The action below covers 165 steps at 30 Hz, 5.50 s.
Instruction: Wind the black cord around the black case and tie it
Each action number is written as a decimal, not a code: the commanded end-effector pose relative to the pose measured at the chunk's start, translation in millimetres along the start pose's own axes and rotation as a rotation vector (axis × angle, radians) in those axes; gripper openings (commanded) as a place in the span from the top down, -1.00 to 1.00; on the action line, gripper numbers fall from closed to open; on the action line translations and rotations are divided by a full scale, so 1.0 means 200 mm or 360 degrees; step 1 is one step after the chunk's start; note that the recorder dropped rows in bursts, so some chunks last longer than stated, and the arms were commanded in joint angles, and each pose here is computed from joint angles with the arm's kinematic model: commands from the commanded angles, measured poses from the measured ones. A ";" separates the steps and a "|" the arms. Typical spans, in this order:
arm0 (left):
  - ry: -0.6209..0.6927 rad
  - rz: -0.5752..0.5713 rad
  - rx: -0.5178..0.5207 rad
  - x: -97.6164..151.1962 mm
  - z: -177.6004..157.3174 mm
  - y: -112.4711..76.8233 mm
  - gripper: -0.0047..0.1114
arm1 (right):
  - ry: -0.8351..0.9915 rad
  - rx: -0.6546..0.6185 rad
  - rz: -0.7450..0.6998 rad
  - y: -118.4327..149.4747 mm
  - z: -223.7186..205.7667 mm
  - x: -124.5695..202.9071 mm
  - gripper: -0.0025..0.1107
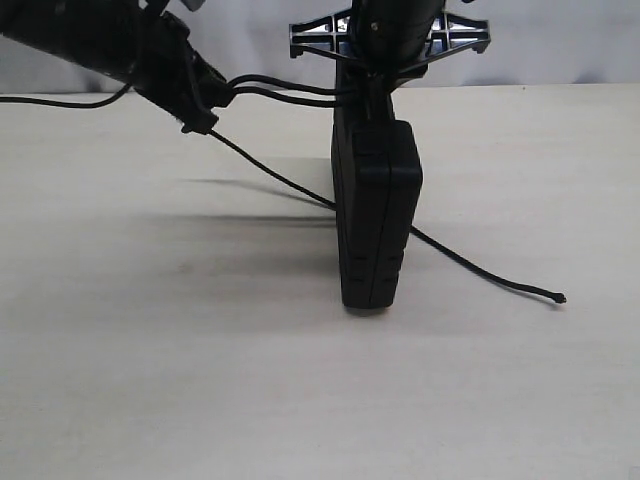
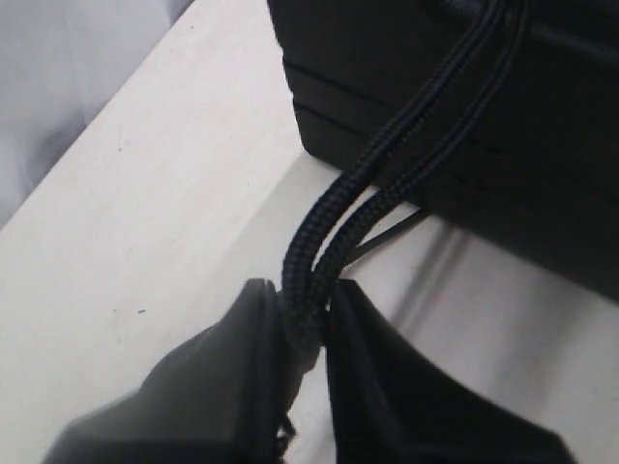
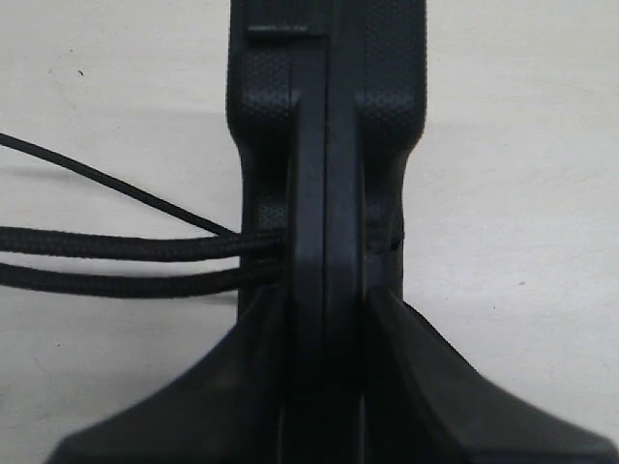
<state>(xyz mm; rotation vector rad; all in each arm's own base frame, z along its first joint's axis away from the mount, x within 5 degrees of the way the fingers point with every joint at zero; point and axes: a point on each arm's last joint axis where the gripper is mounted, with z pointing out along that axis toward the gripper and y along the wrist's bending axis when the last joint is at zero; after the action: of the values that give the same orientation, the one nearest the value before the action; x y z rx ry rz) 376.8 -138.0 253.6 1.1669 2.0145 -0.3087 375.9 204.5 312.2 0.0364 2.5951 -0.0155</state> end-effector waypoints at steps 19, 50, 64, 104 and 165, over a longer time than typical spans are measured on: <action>-0.0110 0.0245 0.0025 -0.17 0.09 -0.23 0.92 | -0.0051 -0.0008 -0.0004 -0.01 -0.03 -0.02 0.88; -0.0237 0.0115 0.0085 -0.26 0.13 -0.35 0.88 | -0.0051 -0.0008 -0.0004 -0.01 -0.03 -0.02 0.88; -0.0155 0.0299 0.0051 -0.23 0.14 -0.34 -0.08 | -0.0051 -0.0008 -0.0004 -0.01 -0.03 -0.02 0.88; 0.0259 0.0314 0.0163 0.04 0.20 -0.17 -0.08 | -0.0051 -0.0008 -0.0004 -0.01 -0.03 -0.02 0.88; 0.0127 0.0282 0.0555 0.05 0.20 -0.25 -0.29 | -0.0051 -0.0008 -0.0004 -0.01 -0.03 -0.02 0.88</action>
<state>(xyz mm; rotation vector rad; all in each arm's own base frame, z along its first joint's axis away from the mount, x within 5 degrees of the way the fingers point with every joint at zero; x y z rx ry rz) 357.5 -186.2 214.8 1.5226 1.8780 -0.5873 376.0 204.3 312.2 0.0356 2.5938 -0.0180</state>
